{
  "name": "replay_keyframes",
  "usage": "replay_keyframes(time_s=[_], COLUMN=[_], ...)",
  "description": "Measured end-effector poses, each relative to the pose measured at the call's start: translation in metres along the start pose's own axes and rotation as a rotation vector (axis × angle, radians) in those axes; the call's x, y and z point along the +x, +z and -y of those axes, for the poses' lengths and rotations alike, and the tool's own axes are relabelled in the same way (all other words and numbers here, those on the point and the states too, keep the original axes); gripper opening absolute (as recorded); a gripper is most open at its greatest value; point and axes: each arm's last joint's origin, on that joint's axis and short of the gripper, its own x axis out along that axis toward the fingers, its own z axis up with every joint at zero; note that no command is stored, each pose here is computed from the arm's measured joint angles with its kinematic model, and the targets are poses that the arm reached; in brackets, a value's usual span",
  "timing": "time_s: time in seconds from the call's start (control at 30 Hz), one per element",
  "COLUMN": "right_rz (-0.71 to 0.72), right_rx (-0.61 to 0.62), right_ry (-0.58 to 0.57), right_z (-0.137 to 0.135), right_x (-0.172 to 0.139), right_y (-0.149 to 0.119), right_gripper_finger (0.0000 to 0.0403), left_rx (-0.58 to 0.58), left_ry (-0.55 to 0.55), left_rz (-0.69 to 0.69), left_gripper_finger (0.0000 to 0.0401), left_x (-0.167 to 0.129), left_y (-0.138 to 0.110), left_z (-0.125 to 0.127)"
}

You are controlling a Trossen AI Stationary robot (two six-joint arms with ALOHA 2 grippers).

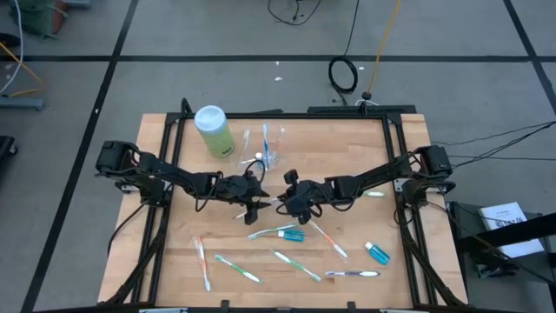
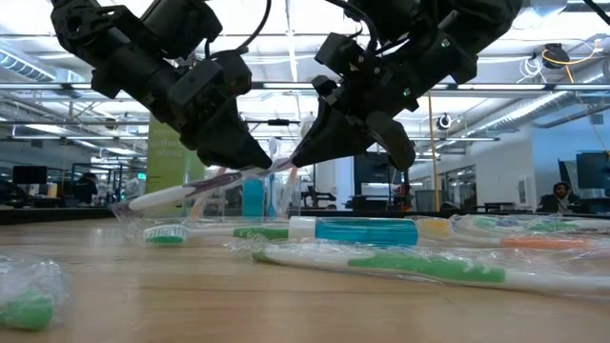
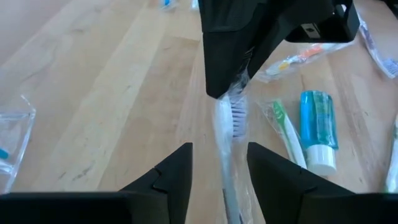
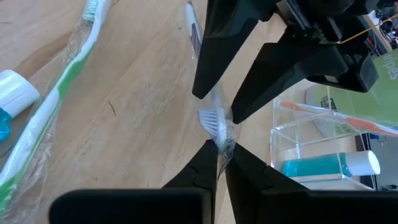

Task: Pick & Place toothbrushing station
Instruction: Put the purple toothbrush into the transparent organizer

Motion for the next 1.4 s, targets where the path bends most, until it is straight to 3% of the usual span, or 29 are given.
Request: replay_keyframes(time_s=[0.5, 0.73, 0.97, 1.13, 1.4], right_rz=[0.01, 0.009, 0.008, 0.006, -0.08], right_rx=[-0.038, -0.039, -0.038, 0.007, 0.05], right_ry=[-0.007, -0.009, -0.01, -0.014, -0.113], right_z=[0.001, 0.001, 0.001, 0.001, 0.005], right_x=[0.0, 0.0, 0.0, 0.0, 0.0], right_y=[0.001, 0.001, 0.001, 0.001, -0.004], right_gripper_finger=[0.0022, 0.0026, 0.0063, 0.009, 0.0125], left_rx=[-0.029, -0.03, -0.032, -0.033, -0.032], left_ry=[-0.022, -0.02, -0.002, -0.002, 0.06], left_rz=[-0.011, -0.01, -0.005, -0.005, -0.062], left_gripper_finger=[0.001, 0.0026, 0.0007, 0.0016, 0.001], left_x=[0.0, 0.0, 0.0, 0.0, -0.017], left_y=[0.0, 0.0, 0.0, 0.0, 0.003], left_z=[-0.003, -0.003, -0.003, -0.004, -0.005])
